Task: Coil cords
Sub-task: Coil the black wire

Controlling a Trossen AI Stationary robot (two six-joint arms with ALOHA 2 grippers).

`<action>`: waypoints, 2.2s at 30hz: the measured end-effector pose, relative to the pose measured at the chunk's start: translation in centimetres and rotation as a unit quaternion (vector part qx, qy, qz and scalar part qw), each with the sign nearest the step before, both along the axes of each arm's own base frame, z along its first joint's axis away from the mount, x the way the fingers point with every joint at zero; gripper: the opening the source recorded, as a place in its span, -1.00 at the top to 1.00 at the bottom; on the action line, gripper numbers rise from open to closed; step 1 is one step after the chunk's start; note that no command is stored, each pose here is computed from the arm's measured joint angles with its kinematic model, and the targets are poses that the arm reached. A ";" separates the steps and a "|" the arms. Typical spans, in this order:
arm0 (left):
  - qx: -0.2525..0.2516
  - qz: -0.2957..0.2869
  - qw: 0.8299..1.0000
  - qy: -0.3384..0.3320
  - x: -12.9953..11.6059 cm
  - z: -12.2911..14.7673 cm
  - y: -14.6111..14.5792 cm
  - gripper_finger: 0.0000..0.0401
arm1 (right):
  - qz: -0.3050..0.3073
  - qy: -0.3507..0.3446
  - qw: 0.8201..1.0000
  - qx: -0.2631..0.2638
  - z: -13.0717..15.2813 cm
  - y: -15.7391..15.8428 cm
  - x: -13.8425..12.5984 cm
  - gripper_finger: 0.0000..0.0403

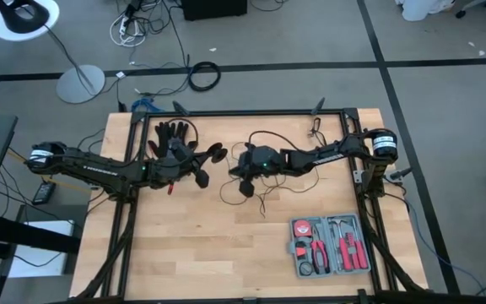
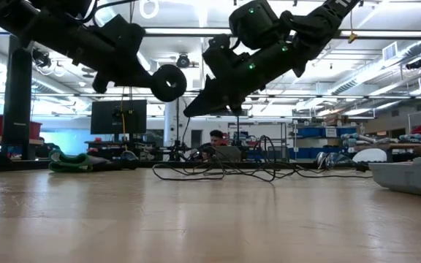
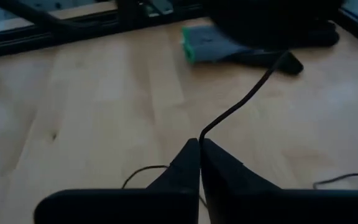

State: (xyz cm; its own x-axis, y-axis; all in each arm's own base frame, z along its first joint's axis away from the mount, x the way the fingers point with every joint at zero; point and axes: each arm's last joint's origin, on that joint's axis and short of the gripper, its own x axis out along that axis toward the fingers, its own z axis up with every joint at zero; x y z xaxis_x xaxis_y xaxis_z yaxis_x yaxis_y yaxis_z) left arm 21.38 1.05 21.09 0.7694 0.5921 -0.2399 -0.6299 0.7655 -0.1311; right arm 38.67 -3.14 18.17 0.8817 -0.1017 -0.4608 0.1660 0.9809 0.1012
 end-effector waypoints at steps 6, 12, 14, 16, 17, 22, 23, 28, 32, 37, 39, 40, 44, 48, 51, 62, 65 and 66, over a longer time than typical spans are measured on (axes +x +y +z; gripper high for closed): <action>0.012 0.029 1.000 0.003 -0.1 0.0 0.1 1.00 | 0.014 0.034 0.999 -0.012 -0.5 0.3 -0.3 0.79; 0.015 0.040 0.999 0.003 -0.2 0.0 0.2 1.00 | 0.005 0.146 0.989 -0.003 0.4 0.3 -2.9 0.68; 0.015 0.040 0.999 0.003 -0.2 0.0 0.2 1.00 | -0.010 0.178 0.984 -0.013 1.1 0.3 -4.0 0.69; 0.015 0.040 0.999 0.002 -0.1 0.0 0.2 1.00 | -0.030 0.198 0.979 -0.029 2.3 0.5 -5.2 0.72; 0.015 0.040 0.999 0.001 -0.1 0.1 0.2 1.00 | -0.040 0.199 0.978 -0.039 2.9 0.7 -5.7 0.73; 0.014 0.040 0.999 -0.008 -0.1 0.2 0.2 1.00 | -0.061 0.145 0.985 -0.065 3.5 1.1 -8.1 0.80; 0.014 0.040 0.999 -0.012 -0.1 0.3 0.2 1.00 | -0.065 0.125 0.988 -0.065 3.1 1.1 -8.6 0.80; 0.012 0.039 0.999 -0.027 0.0 0.5 0.2 1.00 | -0.079 -0.034 0.995 -0.057 -0.4 1.1 -9.8 0.81; 0.013 0.037 0.999 -0.031 0.0 0.6 0.2 1.00 | -0.075 -0.146 0.983 -0.081 -2.7 1.0 -9.3 0.81; 0.013 0.037 0.999 -0.035 0.0 0.7 0.2 1.00 | -0.094 -0.170 0.976 -0.101 -4.4 0.6 -6.2 0.75; 0.013 0.036 0.999 -0.035 0.0 0.7 0.2 1.00 | -0.104 -0.155 0.976 -0.112 -5.1 0.3 -4.7 0.70; 0.012 0.036 0.999 -0.036 0.0 0.7 0.2 1.00 | -0.107 -0.150 0.976 -0.120 -5.4 0.1 -3.9 0.67; 0.012 0.036 0.999 -0.035 0.0 0.7 0.2 1.00 | -0.117 -0.157 0.972 -0.128 -5.5 -0.7 -1.9 0.56; 0.012 0.036 0.999 -0.035 0.0 0.7 0.2 1.00 | -0.120 -0.133 0.975 -0.128 -5.4 -1.2 -0.8 0.47; 0.012 0.036 0.999 -0.035 0.0 0.7 0.2 1.00 | -0.118 -0.115 0.978 -0.128 -5.3 -1.4 -0.3 0.46; 0.013 0.036 0.999 -0.038 0.1 0.8 0.2 1.00 | -0.119 -0.088 0.982 -0.116 -5.1 -1.5 0.4 0.76; 0.012 0.036 0.998 -0.040 0.1 0.8 0.2 1.00 | -0.121 -0.084 0.984 -0.105 -5.2 -1.3 0.5 0.96; 0.012 0.036 0.998 -0.043 0.1 0.8 0.2 1.00 | -0.120 -0.082 0.984 -0.104 -5.3 -1.3 0.4 0.96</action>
State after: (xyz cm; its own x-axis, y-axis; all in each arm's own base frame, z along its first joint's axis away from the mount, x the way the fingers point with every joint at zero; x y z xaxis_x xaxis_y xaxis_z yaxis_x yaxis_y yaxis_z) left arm 21.46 1.22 21.92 0.7416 0.6513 -0.1607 -0.6708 0.7219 -0.1697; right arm 39.12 -4.41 12.90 0.8813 -0.3934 -0.2617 0.3938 0.9177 -0.0533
